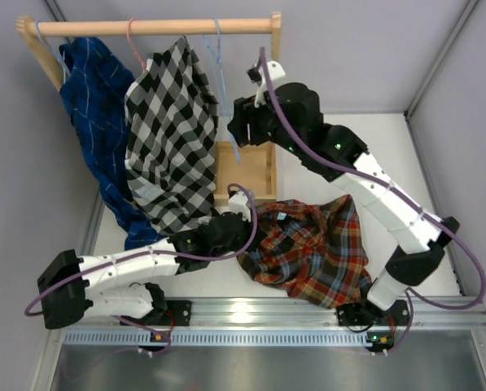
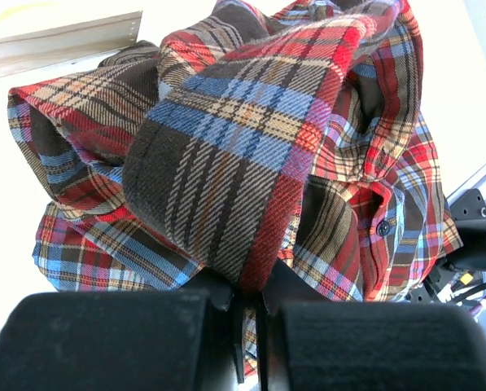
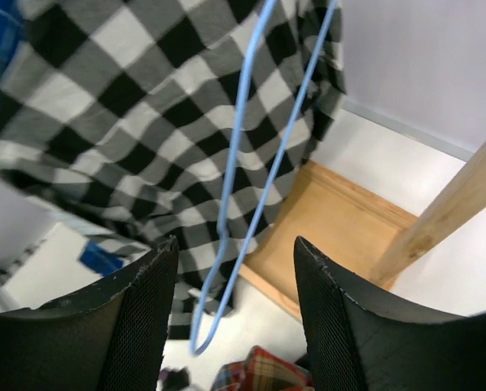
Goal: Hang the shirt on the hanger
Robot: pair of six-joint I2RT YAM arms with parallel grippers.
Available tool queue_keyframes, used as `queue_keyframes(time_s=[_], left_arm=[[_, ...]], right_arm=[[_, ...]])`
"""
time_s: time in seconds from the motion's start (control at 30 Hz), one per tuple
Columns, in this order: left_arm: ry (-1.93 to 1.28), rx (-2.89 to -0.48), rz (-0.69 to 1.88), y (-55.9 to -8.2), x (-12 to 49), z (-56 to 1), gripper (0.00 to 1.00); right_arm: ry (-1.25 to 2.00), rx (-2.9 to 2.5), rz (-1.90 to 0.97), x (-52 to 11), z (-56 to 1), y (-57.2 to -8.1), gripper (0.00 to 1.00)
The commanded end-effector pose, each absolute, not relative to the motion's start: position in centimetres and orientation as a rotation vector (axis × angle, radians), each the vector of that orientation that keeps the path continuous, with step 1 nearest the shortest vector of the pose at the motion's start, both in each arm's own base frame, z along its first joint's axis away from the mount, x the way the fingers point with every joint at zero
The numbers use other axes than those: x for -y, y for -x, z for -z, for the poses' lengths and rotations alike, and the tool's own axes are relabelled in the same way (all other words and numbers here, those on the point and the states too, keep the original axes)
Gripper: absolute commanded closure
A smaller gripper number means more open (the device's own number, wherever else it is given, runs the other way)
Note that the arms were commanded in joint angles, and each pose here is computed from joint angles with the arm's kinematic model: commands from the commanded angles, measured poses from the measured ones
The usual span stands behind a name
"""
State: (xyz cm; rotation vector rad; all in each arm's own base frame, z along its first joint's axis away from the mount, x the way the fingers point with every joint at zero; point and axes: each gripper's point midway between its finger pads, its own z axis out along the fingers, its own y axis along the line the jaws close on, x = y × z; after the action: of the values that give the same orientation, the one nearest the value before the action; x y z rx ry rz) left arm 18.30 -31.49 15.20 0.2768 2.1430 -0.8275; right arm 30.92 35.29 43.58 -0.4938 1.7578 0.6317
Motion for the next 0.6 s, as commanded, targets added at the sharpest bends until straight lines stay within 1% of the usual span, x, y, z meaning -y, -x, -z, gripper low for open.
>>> queue_keyframes(time_s=[0.0, 0.03, 0.13, 0.17, 0.23, 0.27, 0.33, 0.37, 0.43, 0.47, 0.57], left_arm=[[-0.209, -2.061, 0.902, -19.0, 32.0, -17.4, 1.00], [-0.208, -2.063, 0.898, -19.0, 31.9, -17.4, 1.00], [-0.199, -2.066, 0.877, -19.1, 31.5, -17.1, 1.00], [-0.195, -2.068, 0.871, -19.1, 31.4, -17.0, 1.00], [-0.192, -2.069, 0.865, -19.2, 31.3, -17.0, 1.00], [-0.193, -2.069, 0.866, -19.2, 31.4, -17.0, 1.00], [-0.198, -2.070, 0.863, -19.2, 31.3, -17.0, 1.00], [-0.203, -2.073, 0.862, -19.2, 31.4, -16.9, 1.00], [-0.208, -2.077, 0.855, -19.2, 31.4, -16.7, 1.00], [-0.211, -2.077, 0.855, -19.2, 31.5, -16.7, 1.00], [-0.214, -2.078, 0.850, -19.2, 31.4, -16.7, 1.00]], right_arm=[[0.506, -1.783, -0.431, -34.7, -42.5, -33.2, 0.43], [0.518, -1.768, -0.427, -35.1, -43.1, -33.5, 0.44], [0.538, -1.803, -0.390, -35.7, -41.6, -34.5, 0.51], [0.532, -1.805, -0.382, -35.7, -41.4, -34.8, 0.57], [0.510, -1.816, -0.349, -35.2, -40.9, -35.6, 0.62], [0.502, -1.818, -0.339, -35.0, -40.9, -35.9, 0.68], [0.496, -1.827, -0.328, -34.8, -40.5, -36.4, 0.73], [0.494, -1.832, -0.325, -34.7, -40.3, -36.6, 0.79], [0.497, -1.836, -0.322, -34.7, -40.0, -36.9, 0.83], [0.500, -1.839, -0.322, -34.8, -39.9, -37.0, 0.90], [0.482, -1.820, -0.342, -34.7, -40.7, -36.9, 1.00]])
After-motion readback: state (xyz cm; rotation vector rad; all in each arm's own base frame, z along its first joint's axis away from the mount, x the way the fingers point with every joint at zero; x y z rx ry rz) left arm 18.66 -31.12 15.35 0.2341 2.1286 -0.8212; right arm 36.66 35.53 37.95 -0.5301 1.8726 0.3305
